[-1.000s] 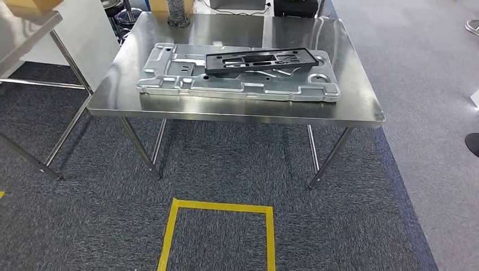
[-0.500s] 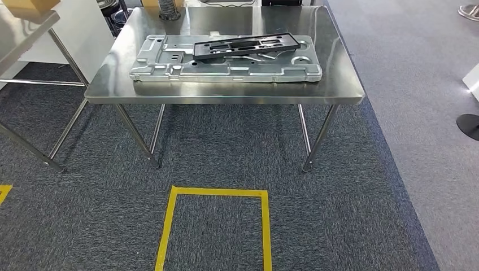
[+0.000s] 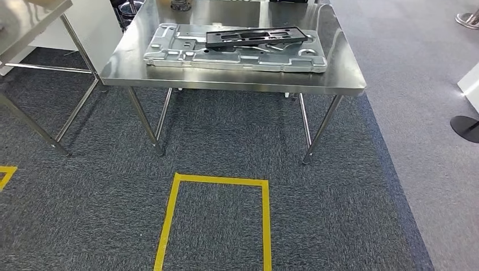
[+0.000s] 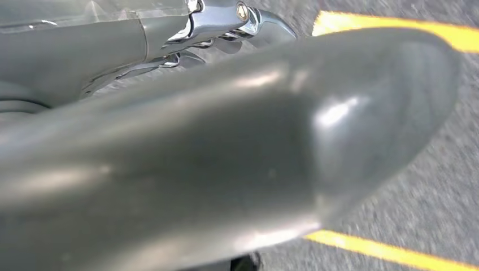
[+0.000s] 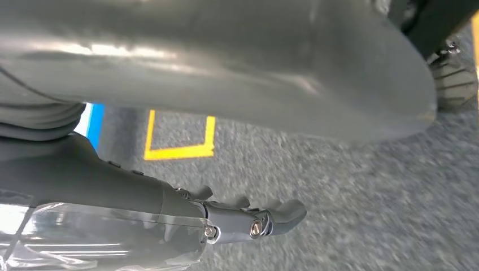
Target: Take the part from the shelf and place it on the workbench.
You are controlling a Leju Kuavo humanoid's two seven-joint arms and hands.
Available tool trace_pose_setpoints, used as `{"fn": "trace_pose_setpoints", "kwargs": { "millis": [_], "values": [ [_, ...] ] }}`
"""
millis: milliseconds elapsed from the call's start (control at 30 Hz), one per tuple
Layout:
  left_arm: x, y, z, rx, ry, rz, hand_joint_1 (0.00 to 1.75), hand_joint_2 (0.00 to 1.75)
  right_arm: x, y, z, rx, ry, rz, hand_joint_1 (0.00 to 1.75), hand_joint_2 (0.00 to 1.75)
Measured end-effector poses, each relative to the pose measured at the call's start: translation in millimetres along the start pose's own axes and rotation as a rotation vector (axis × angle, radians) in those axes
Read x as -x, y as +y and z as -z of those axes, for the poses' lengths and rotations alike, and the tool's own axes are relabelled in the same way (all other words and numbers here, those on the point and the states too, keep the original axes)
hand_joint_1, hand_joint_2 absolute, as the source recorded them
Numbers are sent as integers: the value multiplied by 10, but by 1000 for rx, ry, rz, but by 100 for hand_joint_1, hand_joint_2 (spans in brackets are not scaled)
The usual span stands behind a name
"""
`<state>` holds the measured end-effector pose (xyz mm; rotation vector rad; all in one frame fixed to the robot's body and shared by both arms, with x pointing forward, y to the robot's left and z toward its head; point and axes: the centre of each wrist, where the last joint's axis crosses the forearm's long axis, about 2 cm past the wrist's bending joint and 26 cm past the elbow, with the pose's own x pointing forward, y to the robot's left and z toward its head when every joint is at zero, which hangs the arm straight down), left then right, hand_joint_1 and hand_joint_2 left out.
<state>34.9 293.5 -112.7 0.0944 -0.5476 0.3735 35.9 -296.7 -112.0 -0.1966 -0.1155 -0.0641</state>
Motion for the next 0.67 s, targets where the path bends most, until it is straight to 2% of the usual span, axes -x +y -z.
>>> {"fn": "trace_pose_setpoints", "kwargs": {
  "millis": [67, 100, 233, 300, 367, 433, 500, 567, 633, 667],
  "values": [
    [8, 5, -4, -4, 10, 0, 0, 175, 3, 0, 0, -4, 2, 4, 0, 0],
    [13, 6, -6, -4, 13, 0, 0, 175, 4, 0, 0, -7, 3, 6, 0, 0],
    [13, -12, -7, 1, 13, 1, 0, 175, -3, -15, 3, -11, 2, 14, 0, 175],
    [8, -21, -5, 4, 10, 3, 0, 87, -5, -22, 5, -17, 4, 18, 0, 175],
    [4, -24, -3, 7, 5, 3, 0, 87, 1, -22, 5, -24, 11, 21, 0, 175],
    [2, -26, -2, 8, 0, 2, 0, 175, 4, -23, 6, -25, 18, 22, 0, 175],
    [-1, -29, 0, 8, -3, 0, 0, 175, -1, -25, 6, -25, 17, 24, 0, 87],
    [-7, -32, 3, 8, -5, -2, 0, 175, -7, -26, 6, -28, 7, 29, 0, 87],
    [-9, -33, 4, 7, -5, -9, 0, 175, -10, -27, 7, -36, -4, 36, 0, 175],
    [-9, -33, 4, 6, -5, -11, 0, 175, -11, -26, 7, -38, -7, 39, 0, 175]
  ]
}}
